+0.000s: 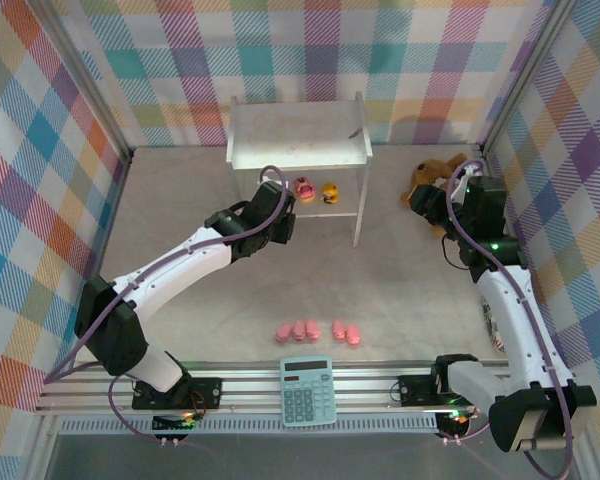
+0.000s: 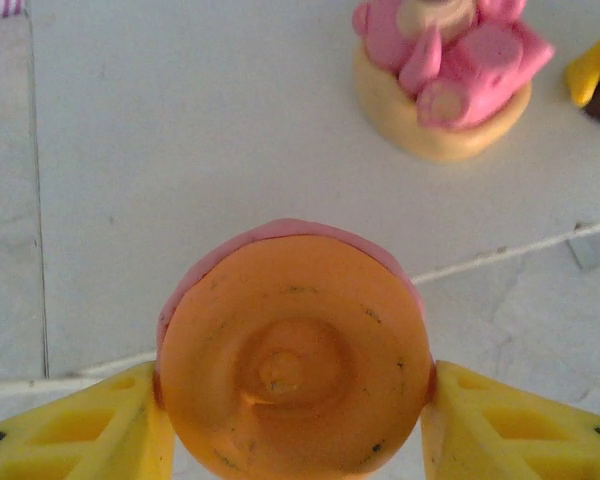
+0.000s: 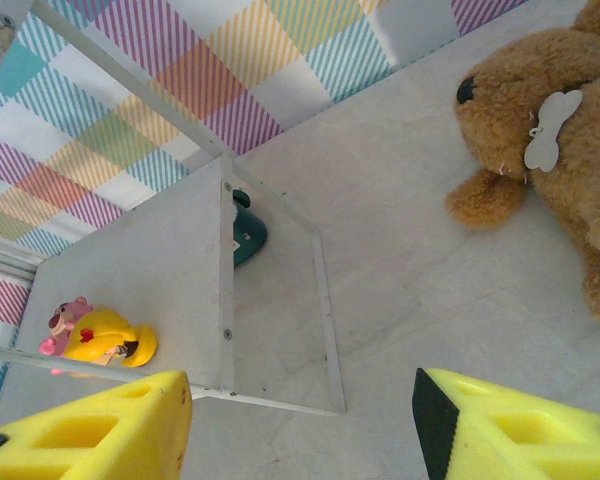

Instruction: Place and organize the plastic toys onto the shelf

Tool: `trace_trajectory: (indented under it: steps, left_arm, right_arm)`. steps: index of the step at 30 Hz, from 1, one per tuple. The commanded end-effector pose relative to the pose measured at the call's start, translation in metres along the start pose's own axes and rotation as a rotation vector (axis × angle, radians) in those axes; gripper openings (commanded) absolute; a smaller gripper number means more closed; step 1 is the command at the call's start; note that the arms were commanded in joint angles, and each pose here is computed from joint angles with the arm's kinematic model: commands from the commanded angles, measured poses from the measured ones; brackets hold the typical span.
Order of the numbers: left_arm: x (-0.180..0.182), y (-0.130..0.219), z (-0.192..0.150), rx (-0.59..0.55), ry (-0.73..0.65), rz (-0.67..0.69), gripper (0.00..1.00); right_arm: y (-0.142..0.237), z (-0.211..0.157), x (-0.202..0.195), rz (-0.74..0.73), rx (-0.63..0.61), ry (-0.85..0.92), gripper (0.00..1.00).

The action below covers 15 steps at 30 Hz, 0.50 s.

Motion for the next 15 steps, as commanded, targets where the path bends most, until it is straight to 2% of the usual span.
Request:
trace_trajectory:
  steps: [1, 15]
  left_arm:
    - [-0.001, -0.004, 0.024, -0.081, 0.016, 0.023, 0.57]
    - [0.005, -0.029, 0.034, -0.104, 0.032, 0.094, 0.58]
  right_arm:
    - [0.000, 0.009, 0.004, 0.033, -0.030, 0.001, 0.62]
    - [-0.004, 0.008, 0.004, 0.029, -0.019, 0.021, 0.62]
Point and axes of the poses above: each hand's point on the last joint's axis, 136 mm out from that joint toward the fingers, its own y axis back along the fingers, its own x axis along the line the jaws close on, z = x × y, the point moved 6 cm from there along y, back along the fingers, and after that the axes turned 4 degrees about y, right-handed, at the moved point
